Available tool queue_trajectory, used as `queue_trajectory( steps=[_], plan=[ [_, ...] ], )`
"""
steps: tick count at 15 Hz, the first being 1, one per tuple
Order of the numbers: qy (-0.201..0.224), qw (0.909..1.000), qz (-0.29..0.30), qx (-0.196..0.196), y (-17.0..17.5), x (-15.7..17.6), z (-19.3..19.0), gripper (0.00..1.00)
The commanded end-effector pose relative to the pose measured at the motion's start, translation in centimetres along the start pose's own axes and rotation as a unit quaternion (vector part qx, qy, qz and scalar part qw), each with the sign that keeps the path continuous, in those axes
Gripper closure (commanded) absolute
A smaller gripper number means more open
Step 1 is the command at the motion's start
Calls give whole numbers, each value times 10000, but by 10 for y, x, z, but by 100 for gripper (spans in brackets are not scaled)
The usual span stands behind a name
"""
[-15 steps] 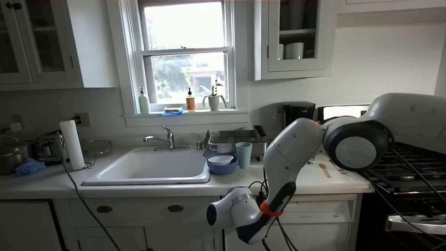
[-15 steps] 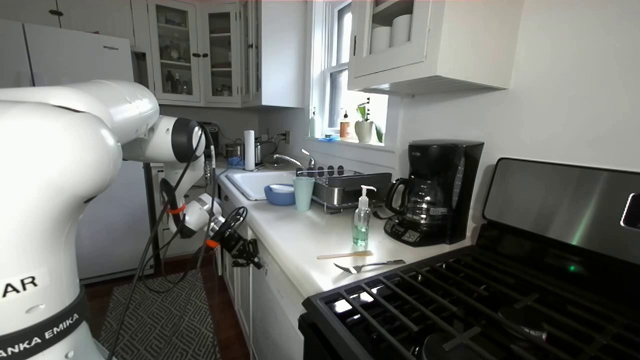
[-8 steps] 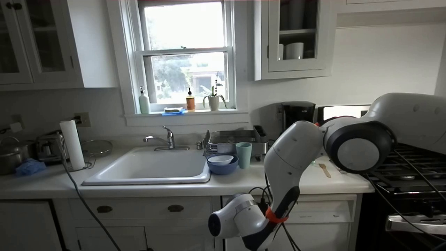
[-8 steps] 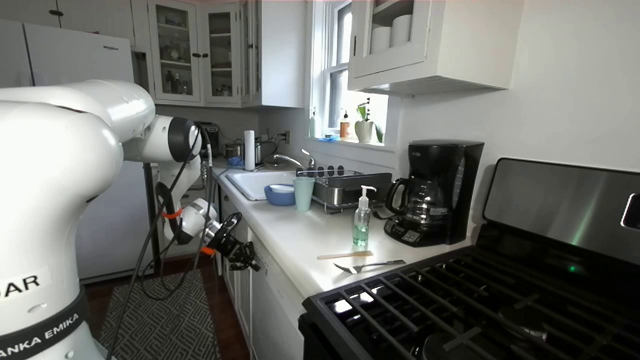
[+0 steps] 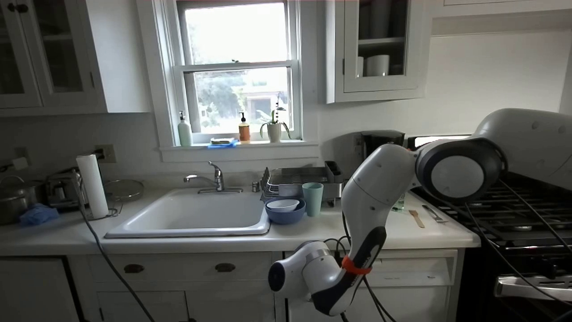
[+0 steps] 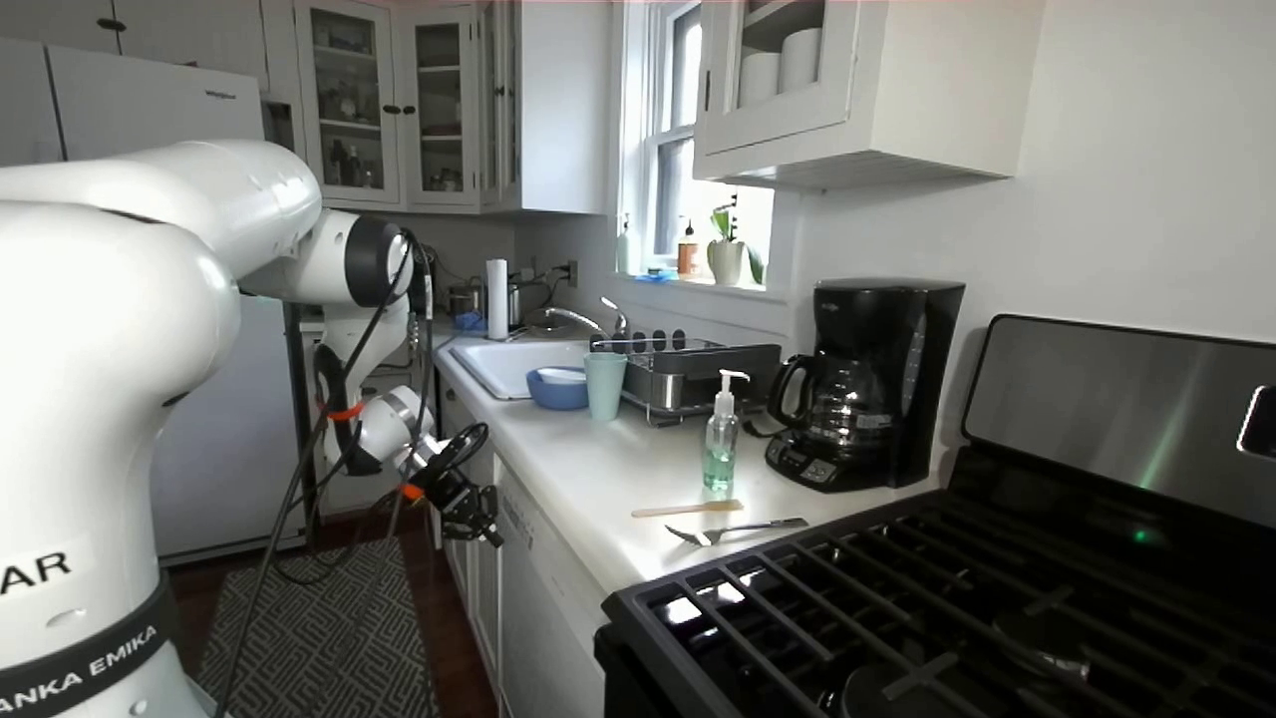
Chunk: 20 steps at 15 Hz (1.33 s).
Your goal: Press the second button to the right on the dishwasher
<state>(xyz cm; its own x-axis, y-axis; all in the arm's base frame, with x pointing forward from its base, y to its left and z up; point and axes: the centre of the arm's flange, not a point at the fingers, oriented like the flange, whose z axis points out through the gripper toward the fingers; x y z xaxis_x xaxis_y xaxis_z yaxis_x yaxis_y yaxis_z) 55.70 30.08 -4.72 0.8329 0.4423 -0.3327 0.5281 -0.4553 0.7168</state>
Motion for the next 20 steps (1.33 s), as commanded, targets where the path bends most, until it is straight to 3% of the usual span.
queue_trajectory(
  steps=[1, 6, 12, 16, 20],
  plan=[
    [-86, 9958, -467, 780, -2, -35, -42, 100],
    [194, 9863, -634, 1513, -9, -89, -94, 100],
    [736, 9818, -74, 1747, 40, -141, -148, 100],
    [824, 9716, 942, 2009, 91, -178, -183, 100],
    [792, 9508, 1926, 2293, 138, -232, -208, 100]
  ],
)
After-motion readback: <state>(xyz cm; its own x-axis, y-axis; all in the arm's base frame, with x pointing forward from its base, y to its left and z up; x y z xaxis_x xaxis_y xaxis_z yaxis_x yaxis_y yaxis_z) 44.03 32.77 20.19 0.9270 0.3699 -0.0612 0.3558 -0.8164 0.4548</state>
